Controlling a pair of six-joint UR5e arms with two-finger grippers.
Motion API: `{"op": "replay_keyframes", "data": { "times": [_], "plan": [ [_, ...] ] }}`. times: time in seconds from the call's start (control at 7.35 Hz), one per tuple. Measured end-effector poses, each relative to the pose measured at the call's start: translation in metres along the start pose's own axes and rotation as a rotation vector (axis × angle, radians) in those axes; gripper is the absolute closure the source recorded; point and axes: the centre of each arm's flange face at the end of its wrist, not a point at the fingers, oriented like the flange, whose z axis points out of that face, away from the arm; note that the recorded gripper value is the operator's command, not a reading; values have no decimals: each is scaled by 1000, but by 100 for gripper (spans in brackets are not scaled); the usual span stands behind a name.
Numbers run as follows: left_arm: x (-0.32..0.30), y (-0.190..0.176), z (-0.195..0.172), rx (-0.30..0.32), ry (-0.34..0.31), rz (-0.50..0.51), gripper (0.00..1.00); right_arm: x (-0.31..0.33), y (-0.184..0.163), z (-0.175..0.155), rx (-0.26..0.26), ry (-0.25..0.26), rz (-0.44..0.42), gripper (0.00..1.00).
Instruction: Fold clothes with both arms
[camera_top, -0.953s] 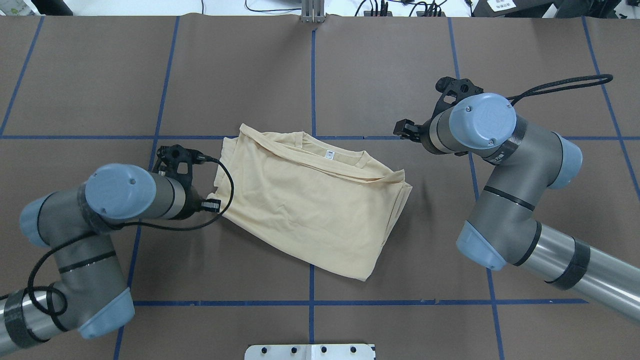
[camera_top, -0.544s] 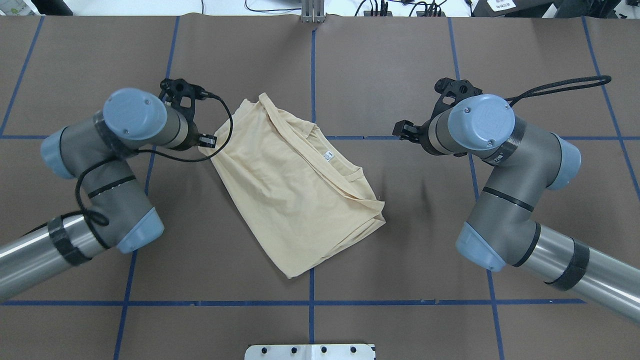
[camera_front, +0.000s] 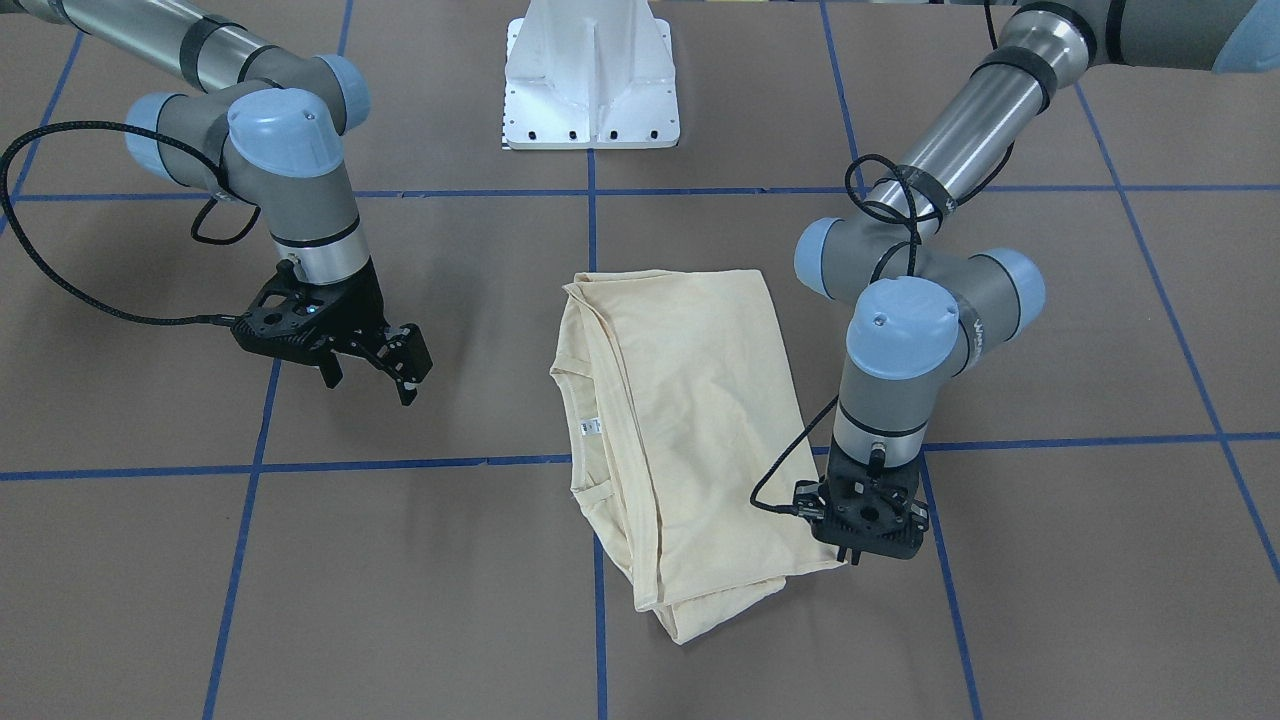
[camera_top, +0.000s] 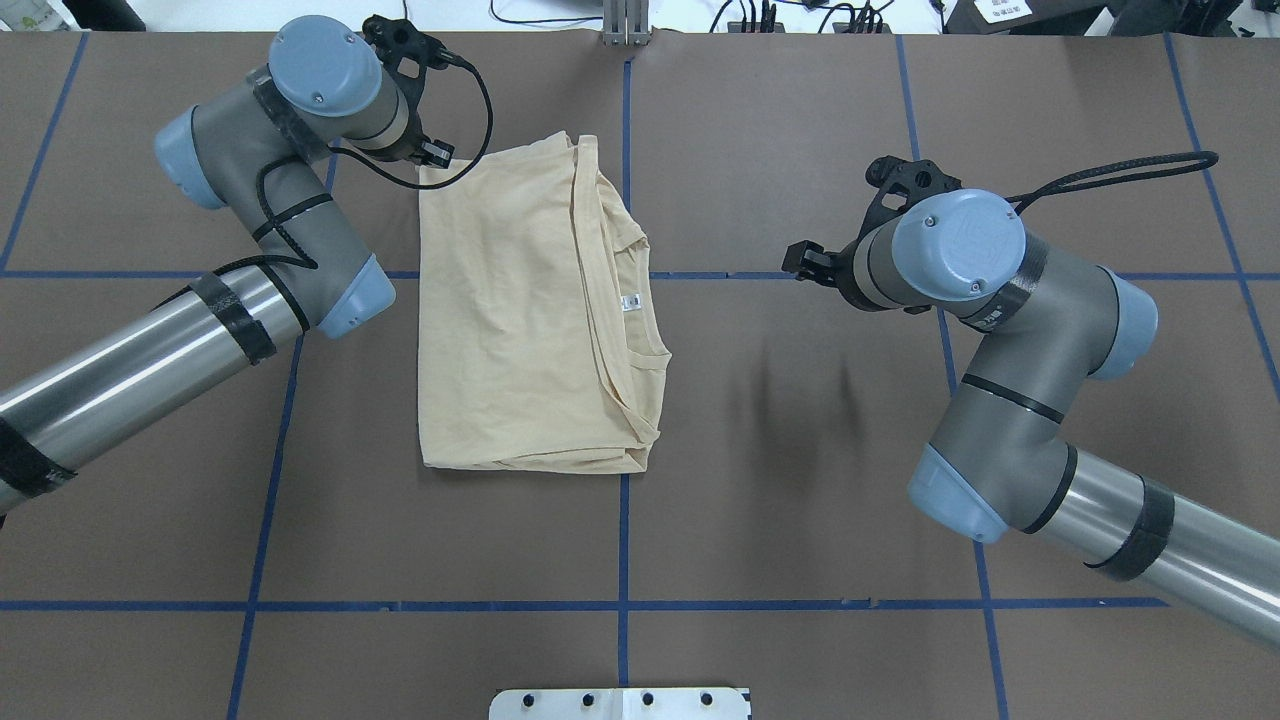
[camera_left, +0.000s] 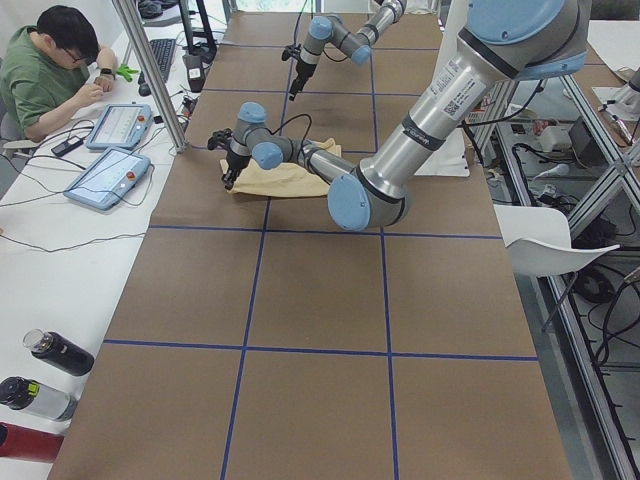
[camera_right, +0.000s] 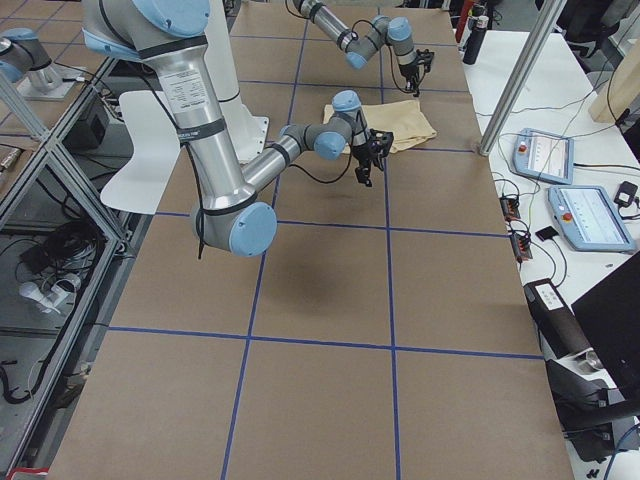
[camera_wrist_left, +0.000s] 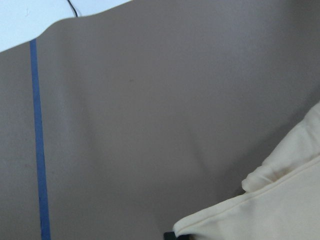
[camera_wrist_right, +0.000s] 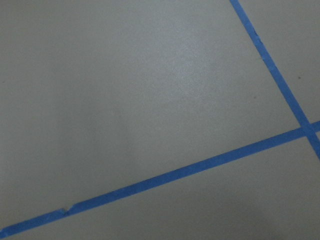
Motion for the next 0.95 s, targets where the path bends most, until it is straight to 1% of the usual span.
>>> {"op": "replay_keyframes", "data": {
  "times": [0.14, 0.27, 0.41, 0.54, 0.82, 0.95],
  "plan": [
    [-7, 1, -1, 15, 40, 27, 0, -5, 1, -1, 0, -5, -1, 0],
    [-16, 9, -4, 9, 106, 44, 0, -17, 3, -3, -2, -19, 1, 0],
    [-24, 22, -9, 3, 169, 55, 0, -40, 7, -3, -7, -34, 21, 0],
    [-30, 33, -14, 5, 203, 60, 0, -70, 11, 2, -15, -43, 47, 0],
    [-35, 43, -16, 5, 222, 57, 0, -126, 27, 8, -38, -55, 82, 2],
    [-35, 43, -18, 6, 225, 55, 0, -142, 41, 11, -53, -53, 109, 9]
  ]
}}
